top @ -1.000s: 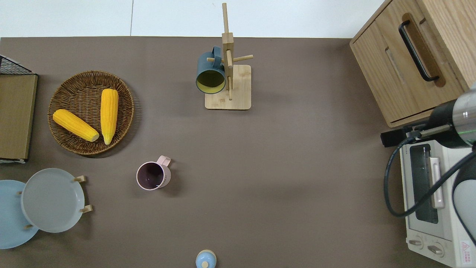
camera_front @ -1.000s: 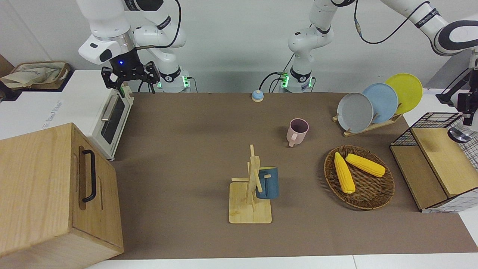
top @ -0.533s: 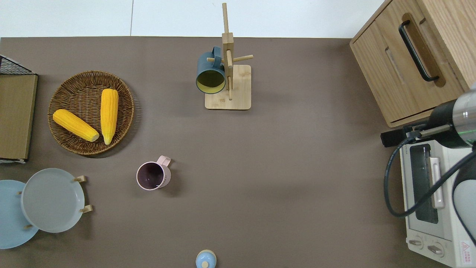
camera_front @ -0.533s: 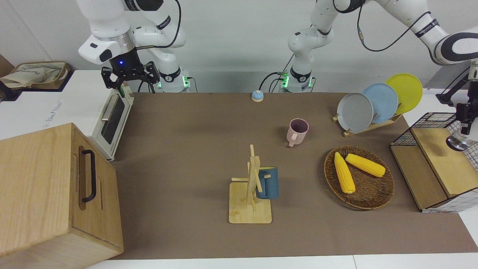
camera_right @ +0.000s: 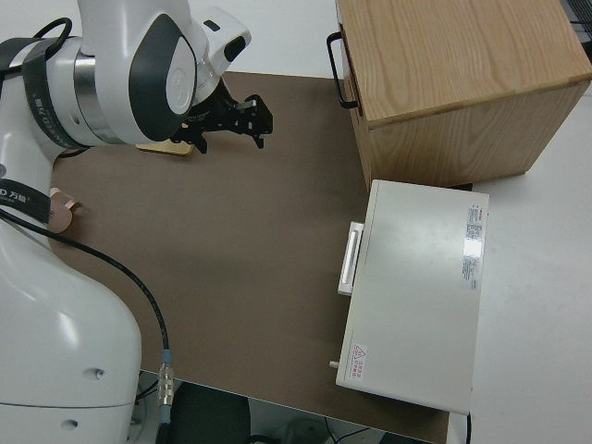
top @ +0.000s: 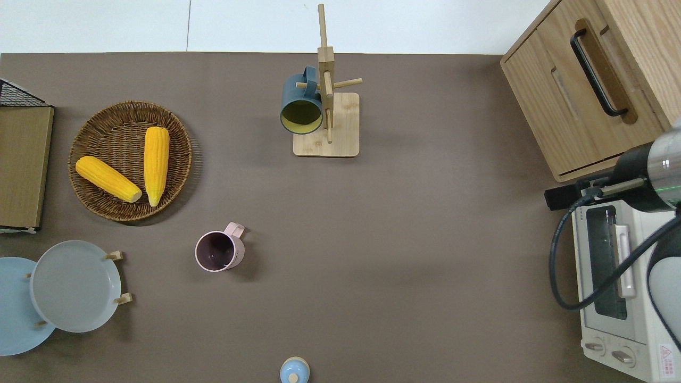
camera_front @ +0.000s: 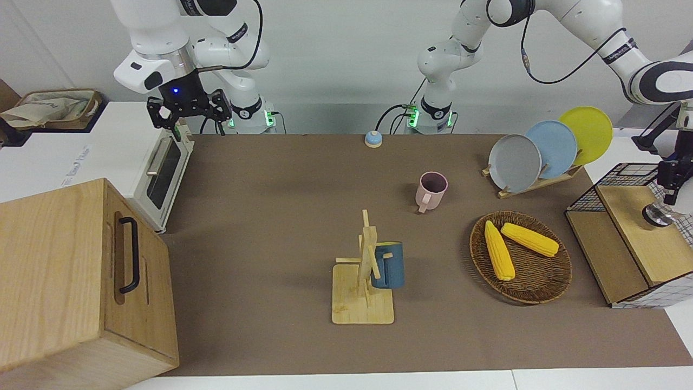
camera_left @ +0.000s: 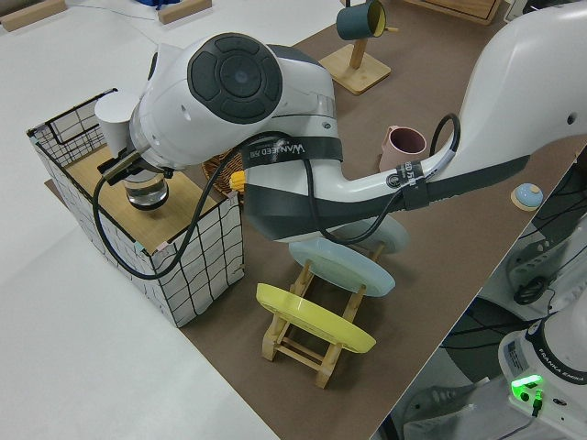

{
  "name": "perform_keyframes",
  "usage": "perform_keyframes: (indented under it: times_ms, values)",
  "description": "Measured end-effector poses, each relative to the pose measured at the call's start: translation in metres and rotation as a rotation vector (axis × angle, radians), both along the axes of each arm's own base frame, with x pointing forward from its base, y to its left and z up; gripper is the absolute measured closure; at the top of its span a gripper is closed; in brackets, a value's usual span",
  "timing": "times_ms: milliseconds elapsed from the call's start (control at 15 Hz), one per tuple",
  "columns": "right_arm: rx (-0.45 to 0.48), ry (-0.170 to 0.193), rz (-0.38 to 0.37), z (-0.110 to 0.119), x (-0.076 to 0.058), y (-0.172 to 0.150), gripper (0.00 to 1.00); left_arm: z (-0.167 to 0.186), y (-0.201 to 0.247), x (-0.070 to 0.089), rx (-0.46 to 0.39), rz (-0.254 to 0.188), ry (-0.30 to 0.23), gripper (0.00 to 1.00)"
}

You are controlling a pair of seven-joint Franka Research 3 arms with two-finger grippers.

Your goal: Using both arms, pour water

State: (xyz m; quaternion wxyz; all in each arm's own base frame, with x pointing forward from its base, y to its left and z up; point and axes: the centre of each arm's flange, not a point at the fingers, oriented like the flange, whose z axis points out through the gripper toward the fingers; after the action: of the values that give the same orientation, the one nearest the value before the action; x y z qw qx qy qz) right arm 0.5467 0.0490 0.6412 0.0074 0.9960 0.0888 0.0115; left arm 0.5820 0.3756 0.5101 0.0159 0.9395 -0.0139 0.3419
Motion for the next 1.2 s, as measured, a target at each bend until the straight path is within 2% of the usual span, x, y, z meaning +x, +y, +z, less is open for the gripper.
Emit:
perform_keyframes:
  times_ms: [1133,1200]
  values:
    - [0.0,0.0,0.0,0.0,0.0,0.0,0.01,-0.02,0.002,0.005,0.002,-0.015,0.024,0.37]
    - [0.0,0.0,0.0,0.0,0.0,0.0,0.01,-0.02,0.002,0.005,0.001,-0.015,0.024,0.34]
